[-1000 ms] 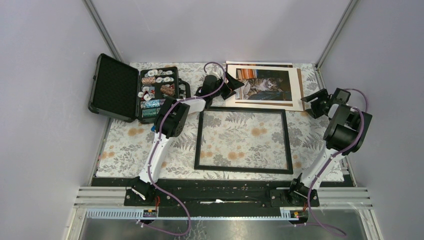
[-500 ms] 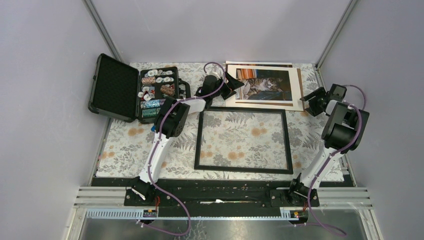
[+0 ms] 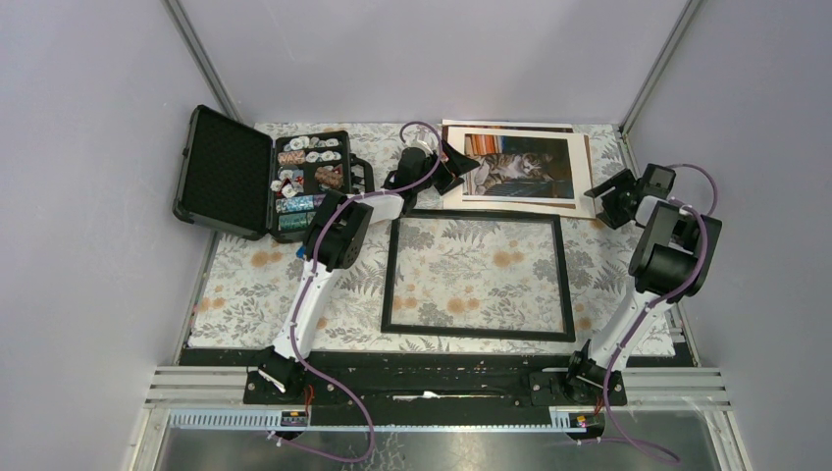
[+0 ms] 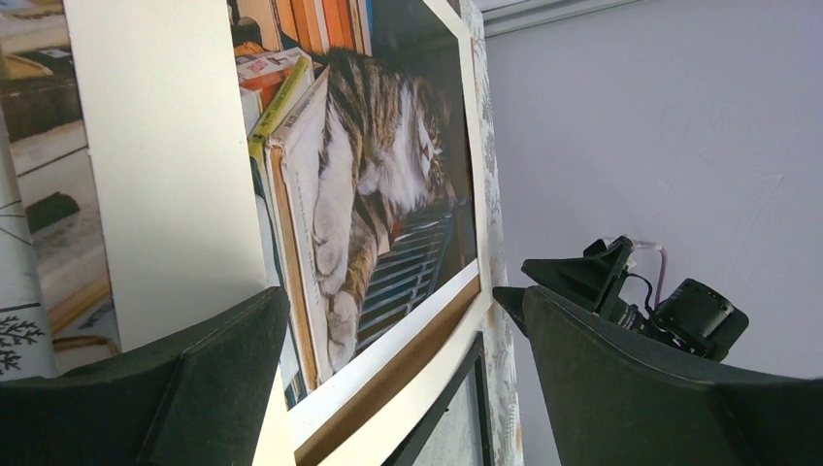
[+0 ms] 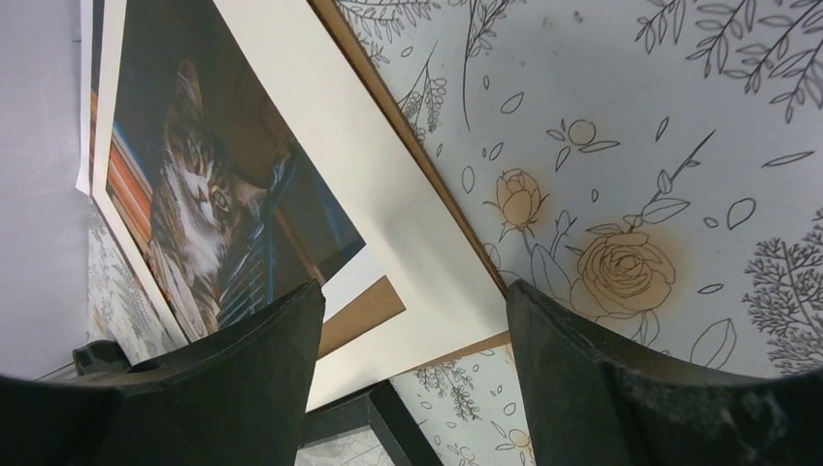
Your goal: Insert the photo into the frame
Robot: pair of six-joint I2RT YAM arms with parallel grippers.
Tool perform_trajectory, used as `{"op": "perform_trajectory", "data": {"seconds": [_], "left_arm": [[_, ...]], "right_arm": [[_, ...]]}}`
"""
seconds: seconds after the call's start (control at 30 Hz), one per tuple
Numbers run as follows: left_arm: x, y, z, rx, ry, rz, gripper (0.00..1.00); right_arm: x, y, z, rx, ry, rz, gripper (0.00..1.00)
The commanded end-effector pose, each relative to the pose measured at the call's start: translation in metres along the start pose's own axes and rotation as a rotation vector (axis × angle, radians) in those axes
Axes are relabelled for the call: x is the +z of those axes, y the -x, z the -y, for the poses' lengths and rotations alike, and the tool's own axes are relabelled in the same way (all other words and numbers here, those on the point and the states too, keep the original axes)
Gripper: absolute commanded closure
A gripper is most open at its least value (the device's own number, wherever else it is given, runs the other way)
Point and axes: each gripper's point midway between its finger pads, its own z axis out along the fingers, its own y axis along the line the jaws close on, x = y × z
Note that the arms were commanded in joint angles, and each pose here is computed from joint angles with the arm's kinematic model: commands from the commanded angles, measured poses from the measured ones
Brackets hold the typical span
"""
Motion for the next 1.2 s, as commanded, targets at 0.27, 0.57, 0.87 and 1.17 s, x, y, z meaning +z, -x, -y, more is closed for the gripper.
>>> {"op": "perform_trajectory", "data": {"seconds": [0.27, 0.57, 0.87, 1.17], "left_arm": [[0.008, -0.047, -0.044, -0.072, 0.078, -0.114, 0.04], [0.01, -0.054, -0.042, -0.075, 0.073, -0.126, 0.04], [0.011, -0.059, -0.039, -0.071, 0.065, -0.139, 0.04], [0.012, -0.059, -0.04, -0.071, 0.068, -0.135, 0.04]], "right_arm": [[-0.046, 0.009, -0.006, 0.043, 0.051, 0.041, 0.11], [-0.052, 0.015, 0.023, 0.132, -0.018, 0.099, 0.02], [-0.038, 0.0, 0.016, 0.318, 0.194, 0.024, 0.06], [-0.036, -0.001, -0.005, 0.37, 0.393, 0.026, 0.13]]}}
